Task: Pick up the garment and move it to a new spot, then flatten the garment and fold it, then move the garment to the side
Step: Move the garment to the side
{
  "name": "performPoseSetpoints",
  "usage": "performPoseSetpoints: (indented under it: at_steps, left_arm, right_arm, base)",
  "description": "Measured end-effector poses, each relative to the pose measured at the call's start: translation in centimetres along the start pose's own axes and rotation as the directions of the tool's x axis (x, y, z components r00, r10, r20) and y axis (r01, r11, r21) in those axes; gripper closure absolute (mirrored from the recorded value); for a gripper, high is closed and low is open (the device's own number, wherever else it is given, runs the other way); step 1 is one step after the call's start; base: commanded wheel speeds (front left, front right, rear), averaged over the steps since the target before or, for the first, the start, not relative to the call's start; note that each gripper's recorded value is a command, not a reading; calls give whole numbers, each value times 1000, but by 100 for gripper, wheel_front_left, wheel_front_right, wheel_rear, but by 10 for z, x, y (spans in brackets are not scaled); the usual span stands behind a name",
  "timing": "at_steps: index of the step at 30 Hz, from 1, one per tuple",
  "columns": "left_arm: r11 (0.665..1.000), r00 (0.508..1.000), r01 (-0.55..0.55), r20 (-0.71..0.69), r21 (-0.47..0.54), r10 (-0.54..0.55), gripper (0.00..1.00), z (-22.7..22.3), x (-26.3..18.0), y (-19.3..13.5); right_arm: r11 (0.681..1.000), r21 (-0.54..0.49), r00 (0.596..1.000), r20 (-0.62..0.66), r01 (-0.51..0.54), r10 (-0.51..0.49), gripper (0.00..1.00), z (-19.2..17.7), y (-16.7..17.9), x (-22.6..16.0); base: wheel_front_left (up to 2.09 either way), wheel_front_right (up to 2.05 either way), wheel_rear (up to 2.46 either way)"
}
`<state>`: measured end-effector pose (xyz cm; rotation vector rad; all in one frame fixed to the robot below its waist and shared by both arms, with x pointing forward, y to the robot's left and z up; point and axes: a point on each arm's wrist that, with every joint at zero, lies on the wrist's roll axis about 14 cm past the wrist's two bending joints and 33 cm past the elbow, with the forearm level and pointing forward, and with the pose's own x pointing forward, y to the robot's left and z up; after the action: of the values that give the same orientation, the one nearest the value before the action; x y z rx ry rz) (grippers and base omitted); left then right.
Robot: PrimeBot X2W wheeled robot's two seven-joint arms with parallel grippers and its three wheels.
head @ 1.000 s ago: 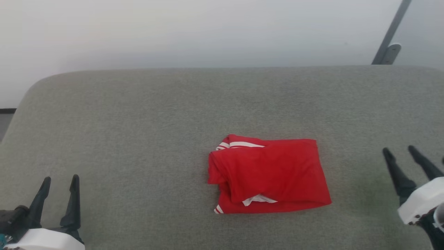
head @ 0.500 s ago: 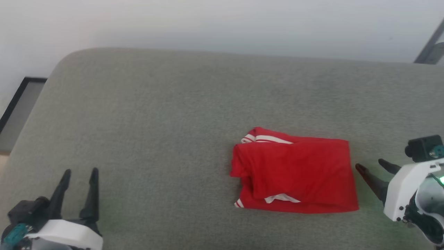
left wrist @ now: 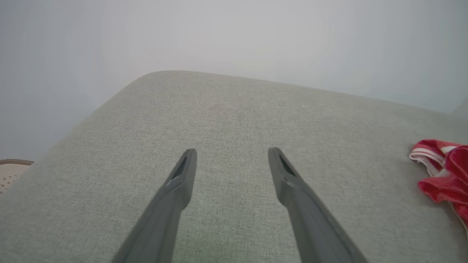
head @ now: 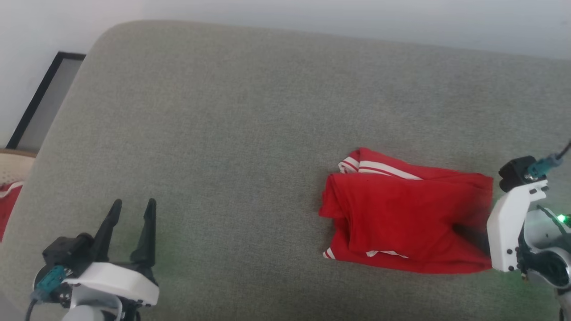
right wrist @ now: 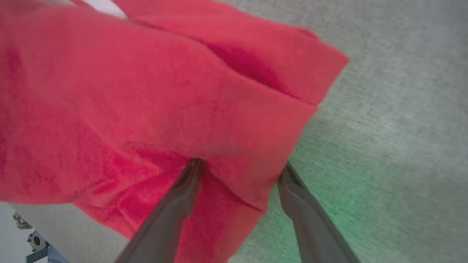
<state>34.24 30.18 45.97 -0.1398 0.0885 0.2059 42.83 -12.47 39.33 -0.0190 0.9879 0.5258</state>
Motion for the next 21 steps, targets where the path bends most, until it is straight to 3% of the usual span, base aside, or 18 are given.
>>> performPoseSetpoints:
  at_steps: [7,9,21]
  left_arm:
    - [1000,1000,-9,-23,-6,9,0,-8,3,-1]
    - [1000,1000,-11,-25,-6,11,0,-8,4,-1]
    - [1000,999,1,-37,-26,-2,0,-13,14,-6]
  right_arm:
    - [1000,-17,993,-116,-17,15,0,-5,3,14]
    - [1000,-23,992,-127,-19,16,100,-5,4,16]
    - [1000,3,998,-59,15,-15,100,18,-10,6]
  base:
    - [0,0,0]
    - [0,0,0]
    - [0,0,0]
